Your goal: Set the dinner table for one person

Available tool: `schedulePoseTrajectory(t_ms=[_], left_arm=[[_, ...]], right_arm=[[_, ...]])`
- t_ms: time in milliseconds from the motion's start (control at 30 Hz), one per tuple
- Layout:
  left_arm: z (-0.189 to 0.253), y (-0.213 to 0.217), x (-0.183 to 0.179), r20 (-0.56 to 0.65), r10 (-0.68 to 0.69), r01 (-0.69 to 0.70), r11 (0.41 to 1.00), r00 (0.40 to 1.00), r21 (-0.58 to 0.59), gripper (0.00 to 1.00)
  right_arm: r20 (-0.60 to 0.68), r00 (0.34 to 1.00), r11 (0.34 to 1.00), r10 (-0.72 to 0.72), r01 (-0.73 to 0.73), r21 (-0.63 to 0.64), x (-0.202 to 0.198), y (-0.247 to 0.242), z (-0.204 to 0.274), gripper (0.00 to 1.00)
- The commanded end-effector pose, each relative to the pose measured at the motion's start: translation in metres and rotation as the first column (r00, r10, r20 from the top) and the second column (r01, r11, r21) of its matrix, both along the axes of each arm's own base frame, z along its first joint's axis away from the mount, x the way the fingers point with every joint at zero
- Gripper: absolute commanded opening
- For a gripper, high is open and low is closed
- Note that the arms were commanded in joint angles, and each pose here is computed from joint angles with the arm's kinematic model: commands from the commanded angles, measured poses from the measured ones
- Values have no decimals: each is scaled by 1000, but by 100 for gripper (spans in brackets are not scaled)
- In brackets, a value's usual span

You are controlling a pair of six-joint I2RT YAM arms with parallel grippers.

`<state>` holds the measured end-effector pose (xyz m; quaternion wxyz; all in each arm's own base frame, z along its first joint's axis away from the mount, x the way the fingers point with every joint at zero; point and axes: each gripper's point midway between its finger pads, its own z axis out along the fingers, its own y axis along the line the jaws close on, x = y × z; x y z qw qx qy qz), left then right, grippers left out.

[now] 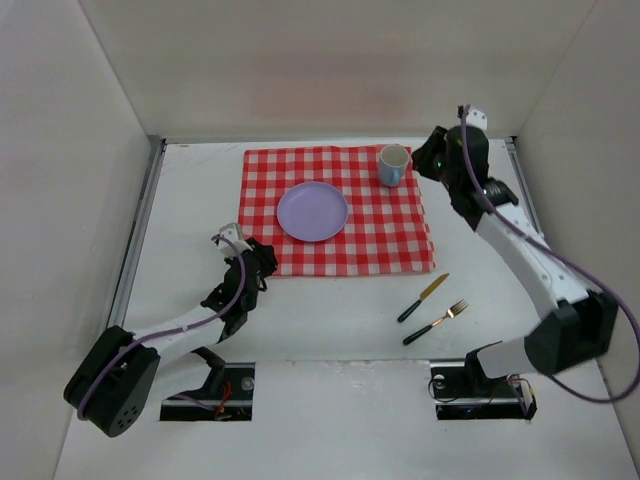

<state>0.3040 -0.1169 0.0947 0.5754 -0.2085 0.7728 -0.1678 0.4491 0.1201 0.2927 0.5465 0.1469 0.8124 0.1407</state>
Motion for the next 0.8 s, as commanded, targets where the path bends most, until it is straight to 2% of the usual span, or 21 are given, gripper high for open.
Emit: schedulePoseTrajectory(t_ms=[0,33,100,200,300,400,433,533,667,767], left_arm=[[29,-22,7,83,-51,47,998,995,44,26],[31,-29,6,92,-74,68,995,993,67,26],[35,-45,3,105,-123,113,989,987,99,25],[44,-76,-4,128,-217,200,970,968,137,24],[46,-119,-15,131,-358,334,926,924,174,24],[50,-185,-40,118,-590,557,799,798,229,24],[51,-208,-55,112,-664,627,739,739,246,24],[49,-260,-96,76,-814,763,569,576,307,26],[38,-312,-150,-17,-919,854,358,393,377,30],[25,-338,-170,-60,-941,865,278,332,419,34]], right_arm=[[144,989,994,-29,13,111,-18,8,-5,24],[131,990,991,-44,27,128,-30,5,-18,15],[91,994,988,-68,54,145,-51,-2,-46,8],[52,992,986,-119,112,125,-84,-21,-78,6],[22,981,979,-193,191,78,-112,-48,-103,6],[13,951,949,-310,308,67,-126,-84,-117,10],[11,944,941,-330,328,88,-127,-88,-119,12],[-2,950,944,-311,310,116,-126,-82,-123,17],[11,958,947,-286,281,158,-124,-75,-119,29],[51,962,948,-268,254,190,-126,-73,-103,34]])
